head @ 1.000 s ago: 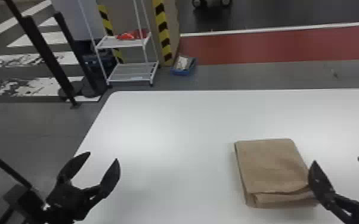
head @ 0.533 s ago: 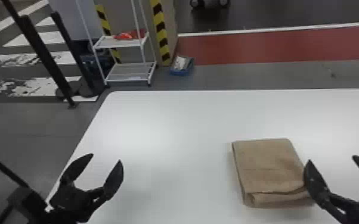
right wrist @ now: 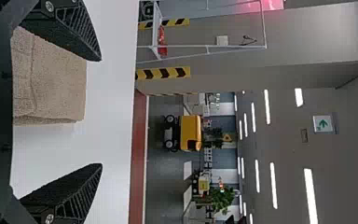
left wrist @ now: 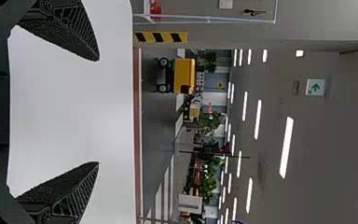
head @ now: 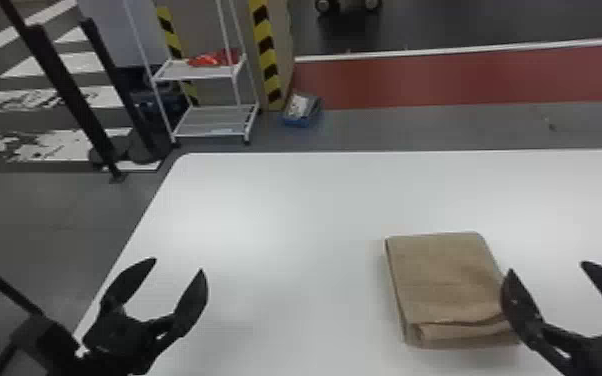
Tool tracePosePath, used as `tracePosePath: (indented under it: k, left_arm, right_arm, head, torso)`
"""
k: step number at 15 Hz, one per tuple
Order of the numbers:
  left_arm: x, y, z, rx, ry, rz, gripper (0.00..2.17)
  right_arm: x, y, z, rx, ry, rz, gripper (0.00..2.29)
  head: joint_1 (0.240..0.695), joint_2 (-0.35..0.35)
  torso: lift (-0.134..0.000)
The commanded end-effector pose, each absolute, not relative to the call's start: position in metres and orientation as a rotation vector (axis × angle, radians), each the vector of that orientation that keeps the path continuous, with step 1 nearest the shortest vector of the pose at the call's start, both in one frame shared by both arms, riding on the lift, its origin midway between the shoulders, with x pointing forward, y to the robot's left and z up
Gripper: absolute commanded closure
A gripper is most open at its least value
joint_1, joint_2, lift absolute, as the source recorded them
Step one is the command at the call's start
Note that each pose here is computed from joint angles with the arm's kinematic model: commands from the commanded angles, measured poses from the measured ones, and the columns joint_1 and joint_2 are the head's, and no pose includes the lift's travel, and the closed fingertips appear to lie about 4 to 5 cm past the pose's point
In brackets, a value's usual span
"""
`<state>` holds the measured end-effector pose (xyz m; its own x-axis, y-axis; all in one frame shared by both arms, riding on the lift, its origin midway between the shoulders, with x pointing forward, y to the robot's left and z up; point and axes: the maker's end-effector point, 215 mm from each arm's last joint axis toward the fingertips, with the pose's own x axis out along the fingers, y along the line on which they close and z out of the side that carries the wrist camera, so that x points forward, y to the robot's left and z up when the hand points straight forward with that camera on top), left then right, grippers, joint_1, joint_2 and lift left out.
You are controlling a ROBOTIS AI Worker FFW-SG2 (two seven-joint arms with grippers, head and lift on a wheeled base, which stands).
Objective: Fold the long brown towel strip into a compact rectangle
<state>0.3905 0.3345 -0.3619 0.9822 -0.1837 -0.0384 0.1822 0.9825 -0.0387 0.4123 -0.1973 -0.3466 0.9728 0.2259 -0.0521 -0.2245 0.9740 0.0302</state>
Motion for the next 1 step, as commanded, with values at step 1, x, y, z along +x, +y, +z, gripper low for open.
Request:
tracePosePath:
  k: [1]
  left_arm:
    - [0.3897,0.3343,-0.3626,-0.038,0.043,-0.182,0.09]
  right_arm:
    - [0.4124,-0.1969,-0.3467,0.027,0.055,0.225,0.08]
  head:
    - [0.695,0.192]
  torso:
    - [-0.12]
